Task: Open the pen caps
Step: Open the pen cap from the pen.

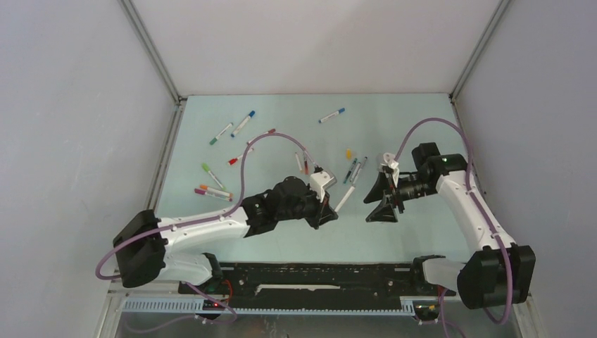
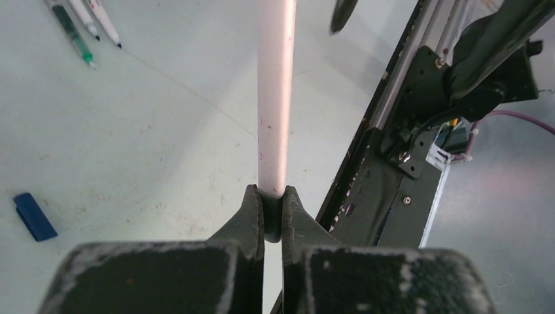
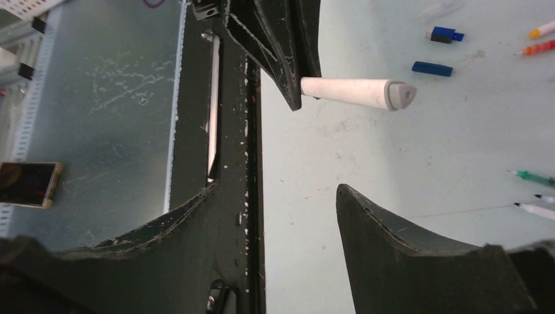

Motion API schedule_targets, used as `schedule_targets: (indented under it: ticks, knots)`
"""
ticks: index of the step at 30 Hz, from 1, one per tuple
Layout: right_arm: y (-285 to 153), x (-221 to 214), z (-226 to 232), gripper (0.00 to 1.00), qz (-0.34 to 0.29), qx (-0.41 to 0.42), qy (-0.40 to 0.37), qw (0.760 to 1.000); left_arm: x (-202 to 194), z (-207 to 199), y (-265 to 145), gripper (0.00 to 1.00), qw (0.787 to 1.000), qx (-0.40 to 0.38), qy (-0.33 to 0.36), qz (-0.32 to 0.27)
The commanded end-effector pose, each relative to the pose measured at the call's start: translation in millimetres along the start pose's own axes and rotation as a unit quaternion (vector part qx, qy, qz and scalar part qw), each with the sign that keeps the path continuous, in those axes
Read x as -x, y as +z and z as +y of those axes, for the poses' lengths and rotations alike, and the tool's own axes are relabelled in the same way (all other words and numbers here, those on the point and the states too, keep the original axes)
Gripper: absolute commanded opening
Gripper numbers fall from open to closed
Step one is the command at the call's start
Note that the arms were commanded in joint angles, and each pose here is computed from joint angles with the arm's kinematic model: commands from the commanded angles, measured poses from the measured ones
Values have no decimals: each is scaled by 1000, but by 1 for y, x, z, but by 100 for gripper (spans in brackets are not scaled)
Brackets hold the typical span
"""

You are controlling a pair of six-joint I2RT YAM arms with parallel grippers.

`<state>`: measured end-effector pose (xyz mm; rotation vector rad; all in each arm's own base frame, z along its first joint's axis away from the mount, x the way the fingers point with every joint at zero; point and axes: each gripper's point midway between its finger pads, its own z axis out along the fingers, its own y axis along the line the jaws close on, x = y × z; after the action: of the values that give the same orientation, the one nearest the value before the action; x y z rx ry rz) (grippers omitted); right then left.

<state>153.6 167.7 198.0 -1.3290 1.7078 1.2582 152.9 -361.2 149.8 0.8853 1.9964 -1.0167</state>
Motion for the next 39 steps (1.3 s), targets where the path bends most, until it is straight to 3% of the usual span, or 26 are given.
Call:
schedule_targets:
  ticks: [1,9,14,29,36,39]
  knots:
    - [6,15,-12,66,-18,2,34,999,30,-16,2,0,999,-20,31,-18]
    - [9,30,-15,65,-44,33,85,995,39,-31,11,0,998,-33,51,-9]
    - [20,27,-15,63,-24,46,113,992,44,-37,17,0,998,-38,55,-9]
    - [29,29,-8,47,-21,71,128,989,45,-44,22,0,997,-51,57,-6]
    - [31,29,-10,37,-18,70,135,988,43,-45,23,0,997,-53,58,-2]
    - [31,27,-11,26,-15,69,135,988,42,-43,23,0,997,-49,59,-2]
